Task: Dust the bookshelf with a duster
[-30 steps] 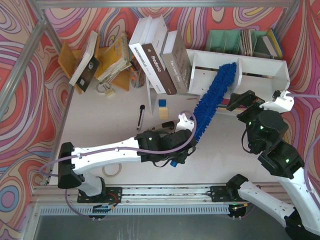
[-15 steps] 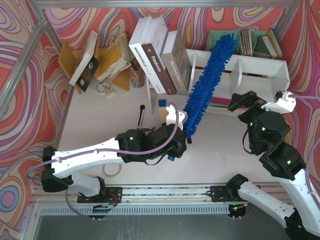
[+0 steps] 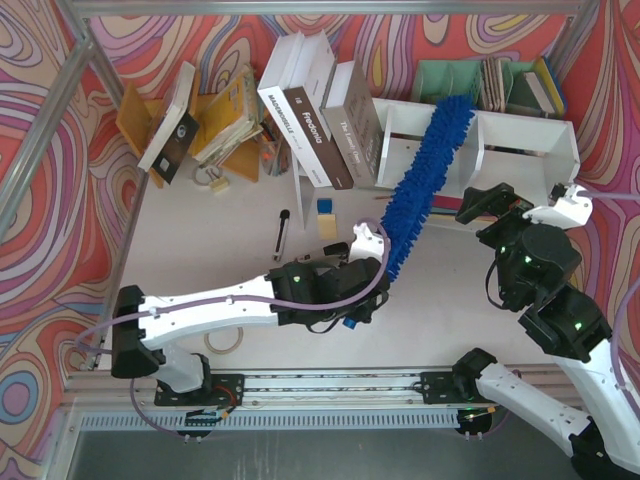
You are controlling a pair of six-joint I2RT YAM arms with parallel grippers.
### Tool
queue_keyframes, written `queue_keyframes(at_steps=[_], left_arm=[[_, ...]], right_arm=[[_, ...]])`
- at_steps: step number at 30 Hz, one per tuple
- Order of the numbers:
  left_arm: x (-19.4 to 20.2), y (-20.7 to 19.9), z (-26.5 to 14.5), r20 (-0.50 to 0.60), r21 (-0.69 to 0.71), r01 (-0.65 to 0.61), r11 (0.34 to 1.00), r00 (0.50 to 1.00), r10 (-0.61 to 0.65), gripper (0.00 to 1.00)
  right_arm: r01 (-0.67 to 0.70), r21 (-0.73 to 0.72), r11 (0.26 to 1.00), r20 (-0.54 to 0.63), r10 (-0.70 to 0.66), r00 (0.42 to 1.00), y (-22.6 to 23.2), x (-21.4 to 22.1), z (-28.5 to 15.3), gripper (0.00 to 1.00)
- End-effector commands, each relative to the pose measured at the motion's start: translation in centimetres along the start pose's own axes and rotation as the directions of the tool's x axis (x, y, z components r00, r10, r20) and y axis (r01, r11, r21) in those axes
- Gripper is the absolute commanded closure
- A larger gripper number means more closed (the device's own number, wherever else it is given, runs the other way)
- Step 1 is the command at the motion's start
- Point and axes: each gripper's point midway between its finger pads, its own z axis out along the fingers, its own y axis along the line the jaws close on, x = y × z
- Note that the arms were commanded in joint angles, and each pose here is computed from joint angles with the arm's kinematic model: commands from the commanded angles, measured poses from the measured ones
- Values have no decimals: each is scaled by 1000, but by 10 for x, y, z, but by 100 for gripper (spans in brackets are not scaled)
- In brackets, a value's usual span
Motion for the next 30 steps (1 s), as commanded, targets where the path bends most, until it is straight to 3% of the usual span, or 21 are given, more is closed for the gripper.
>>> queue_keyframes(at_steps=[1, 7, 13, 23, 30], left_arm=[[8, -2, 10, -53, -18, -25, 1000, 998, 24, 100], [4, -11, 8, -63, 17, -48, 999, 997, 49, 100], [0, 10, -7, -1, -34, -13, 999, 1000, 13, 100], [16, 40, -21, -20, -114, 1, 993, 1000, -4, 100], [15, 30, -15, -29, -79, -16, 997, 999, 14, 100]], right_arm=[[-5, 19, 1000, 17, 5, 1000, -6, -2, -1, 1], [-2, 22, 1000, 14, 2, 1000, -6, 1, 1, 1], [-2, 24, 1000, 17, 2, 1000, -7, 0, 0, 1], [-4, 20, 1000, 12, 4, 1000, -4, 1, 2, 1], [-10, 23, 1000, 15, 9, 1000, -7, 2, 0, 1]])
